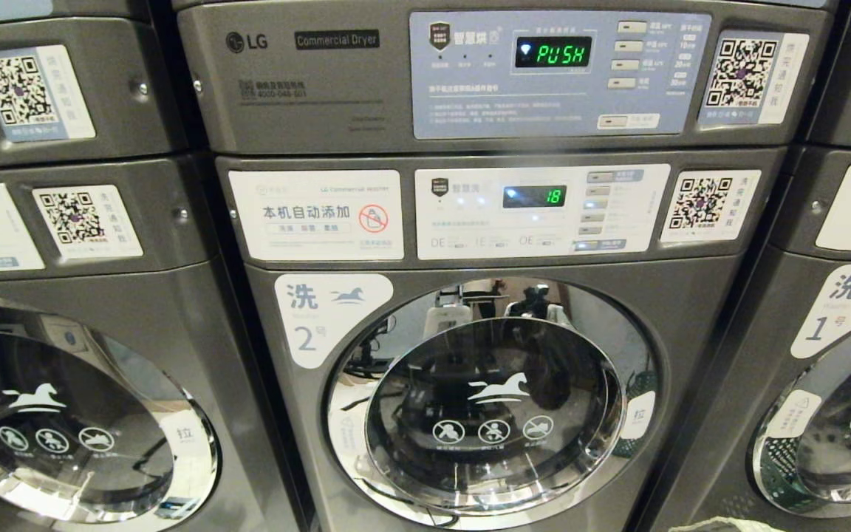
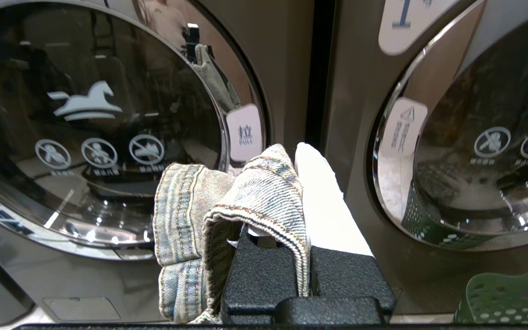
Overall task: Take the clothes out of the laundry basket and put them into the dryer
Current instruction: Put the clothes in the dryer
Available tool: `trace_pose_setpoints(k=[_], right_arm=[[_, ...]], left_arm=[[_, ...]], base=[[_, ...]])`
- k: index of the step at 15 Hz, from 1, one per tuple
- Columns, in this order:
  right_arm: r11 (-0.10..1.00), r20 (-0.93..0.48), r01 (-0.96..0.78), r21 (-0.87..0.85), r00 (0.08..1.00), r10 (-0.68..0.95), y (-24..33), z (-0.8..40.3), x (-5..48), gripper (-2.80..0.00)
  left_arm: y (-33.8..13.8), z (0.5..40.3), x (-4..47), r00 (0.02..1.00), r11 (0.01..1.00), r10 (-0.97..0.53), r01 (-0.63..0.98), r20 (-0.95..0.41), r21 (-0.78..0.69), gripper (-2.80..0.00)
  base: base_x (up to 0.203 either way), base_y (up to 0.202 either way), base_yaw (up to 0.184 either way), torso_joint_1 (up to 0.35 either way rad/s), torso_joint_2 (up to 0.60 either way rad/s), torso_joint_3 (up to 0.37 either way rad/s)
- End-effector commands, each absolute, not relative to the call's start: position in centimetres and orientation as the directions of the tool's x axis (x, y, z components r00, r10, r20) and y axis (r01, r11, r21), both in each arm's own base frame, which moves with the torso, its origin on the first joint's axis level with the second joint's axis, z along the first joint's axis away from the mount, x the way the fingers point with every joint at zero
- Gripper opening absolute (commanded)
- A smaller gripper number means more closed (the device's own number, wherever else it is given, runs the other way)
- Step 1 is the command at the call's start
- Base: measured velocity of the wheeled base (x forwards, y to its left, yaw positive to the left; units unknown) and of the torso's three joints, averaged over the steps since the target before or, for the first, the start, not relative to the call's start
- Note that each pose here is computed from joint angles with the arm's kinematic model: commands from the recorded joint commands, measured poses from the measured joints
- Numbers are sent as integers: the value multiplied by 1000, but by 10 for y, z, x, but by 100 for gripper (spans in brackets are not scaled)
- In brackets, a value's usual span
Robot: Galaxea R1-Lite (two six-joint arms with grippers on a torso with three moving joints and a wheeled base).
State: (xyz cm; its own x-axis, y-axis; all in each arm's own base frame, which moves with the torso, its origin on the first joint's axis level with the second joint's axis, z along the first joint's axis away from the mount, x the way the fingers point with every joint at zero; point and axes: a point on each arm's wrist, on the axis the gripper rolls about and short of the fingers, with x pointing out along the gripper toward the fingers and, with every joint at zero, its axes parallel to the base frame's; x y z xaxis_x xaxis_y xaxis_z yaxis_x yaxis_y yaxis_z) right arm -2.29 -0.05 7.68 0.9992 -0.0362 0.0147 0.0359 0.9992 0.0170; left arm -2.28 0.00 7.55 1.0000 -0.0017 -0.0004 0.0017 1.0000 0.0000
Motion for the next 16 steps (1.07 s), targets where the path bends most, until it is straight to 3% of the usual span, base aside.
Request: trace_pose_setpoints(k=[1, 16], right_arm=[[999, 8, 37, 17, 999, -37, 0, 75, -22, -280], [999, 8, 35, 14, 999, -35, 0, 75, -22, -280]], left_arm=[[0, 75, -23, 1000, 1000, -2, 2, -2, 0, -280], [0, 75, -23, 1000, 1000, -2, 2, -2, 0, -280]], base=[[0, 0, 0, 116, -444, -326], [0, 0, 0, 178, -487, -311]])
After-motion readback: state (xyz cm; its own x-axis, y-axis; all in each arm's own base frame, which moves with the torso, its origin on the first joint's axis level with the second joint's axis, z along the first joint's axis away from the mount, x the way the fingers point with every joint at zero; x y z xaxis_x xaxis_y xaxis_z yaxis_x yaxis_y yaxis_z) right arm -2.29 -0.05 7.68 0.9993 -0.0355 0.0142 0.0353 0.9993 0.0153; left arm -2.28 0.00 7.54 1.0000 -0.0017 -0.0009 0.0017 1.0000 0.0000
